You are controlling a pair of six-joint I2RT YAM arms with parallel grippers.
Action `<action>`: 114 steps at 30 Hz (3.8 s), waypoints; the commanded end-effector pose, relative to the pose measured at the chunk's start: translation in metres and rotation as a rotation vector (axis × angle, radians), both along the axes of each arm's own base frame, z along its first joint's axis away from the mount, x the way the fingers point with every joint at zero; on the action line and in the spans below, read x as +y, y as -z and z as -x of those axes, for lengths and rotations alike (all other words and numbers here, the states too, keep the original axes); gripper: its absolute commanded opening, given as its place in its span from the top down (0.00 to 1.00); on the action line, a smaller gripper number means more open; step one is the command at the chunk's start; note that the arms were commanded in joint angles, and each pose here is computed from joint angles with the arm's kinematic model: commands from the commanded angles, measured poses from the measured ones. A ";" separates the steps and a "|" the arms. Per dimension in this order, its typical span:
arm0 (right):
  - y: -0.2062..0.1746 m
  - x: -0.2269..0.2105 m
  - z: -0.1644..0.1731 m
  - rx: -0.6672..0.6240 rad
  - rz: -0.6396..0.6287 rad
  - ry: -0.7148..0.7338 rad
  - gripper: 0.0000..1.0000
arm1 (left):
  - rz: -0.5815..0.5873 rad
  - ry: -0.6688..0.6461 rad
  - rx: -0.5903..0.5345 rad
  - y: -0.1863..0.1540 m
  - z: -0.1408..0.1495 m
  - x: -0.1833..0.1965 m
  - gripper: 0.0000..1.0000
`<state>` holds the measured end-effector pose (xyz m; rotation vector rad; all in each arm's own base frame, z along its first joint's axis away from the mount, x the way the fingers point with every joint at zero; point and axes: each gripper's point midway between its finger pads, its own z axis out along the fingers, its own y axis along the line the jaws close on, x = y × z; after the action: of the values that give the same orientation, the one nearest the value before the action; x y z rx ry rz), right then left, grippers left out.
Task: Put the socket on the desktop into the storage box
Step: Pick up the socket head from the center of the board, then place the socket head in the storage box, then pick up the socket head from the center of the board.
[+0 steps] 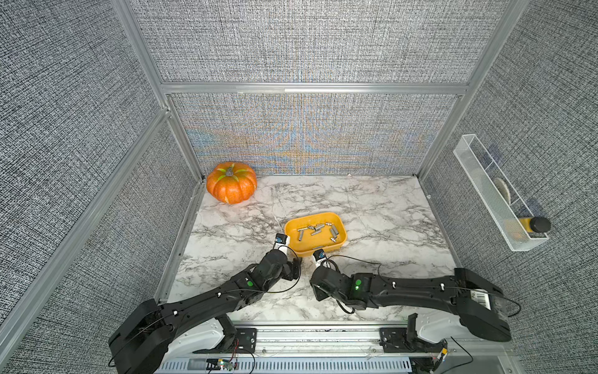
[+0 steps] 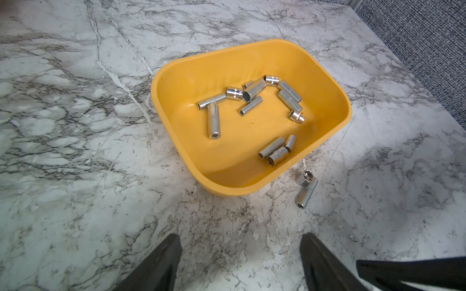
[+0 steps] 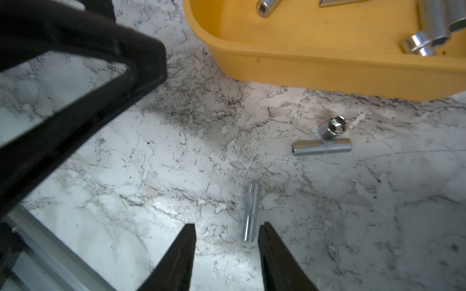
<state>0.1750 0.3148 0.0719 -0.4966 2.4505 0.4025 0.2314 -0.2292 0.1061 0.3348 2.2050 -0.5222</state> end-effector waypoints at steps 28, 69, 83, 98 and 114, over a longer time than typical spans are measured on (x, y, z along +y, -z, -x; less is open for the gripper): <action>0.053 -0.015 -0.003 0.072 0.120 0.043 0.81 | -0.006 -0.011 -0.008 -0.002 -0.002 0.002 0.21; -0.057 -0.033 -0.212 -0.172 0.000 0.167 0.82 | 0.006 -0.004 -0.013 -0.005 -0.001 0.001 0.21; -0.068 -0.051 -0.176 -0.177 0.001 0.166 0.63 | 0.016 0.016 -0.003 -0.004 0.001 -0.003 0.20; -0.017 -0.054 -0.074 -0.085 -0.104 0.143 0.64 | 0.022 0.055 0.017 0.001 0.003 -0.012 0.21; 0.021 -0.046 -0.101 -0.057 -0.034 0.145 0.65 | 0.025 0.053 0.009 -0.002 0.004 -0.010 0.20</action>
<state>0.2702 0.2624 0.0475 -0.3036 2.4264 0.3432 0.2256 -0.2363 0.1017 0.3789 2.2251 -0.5629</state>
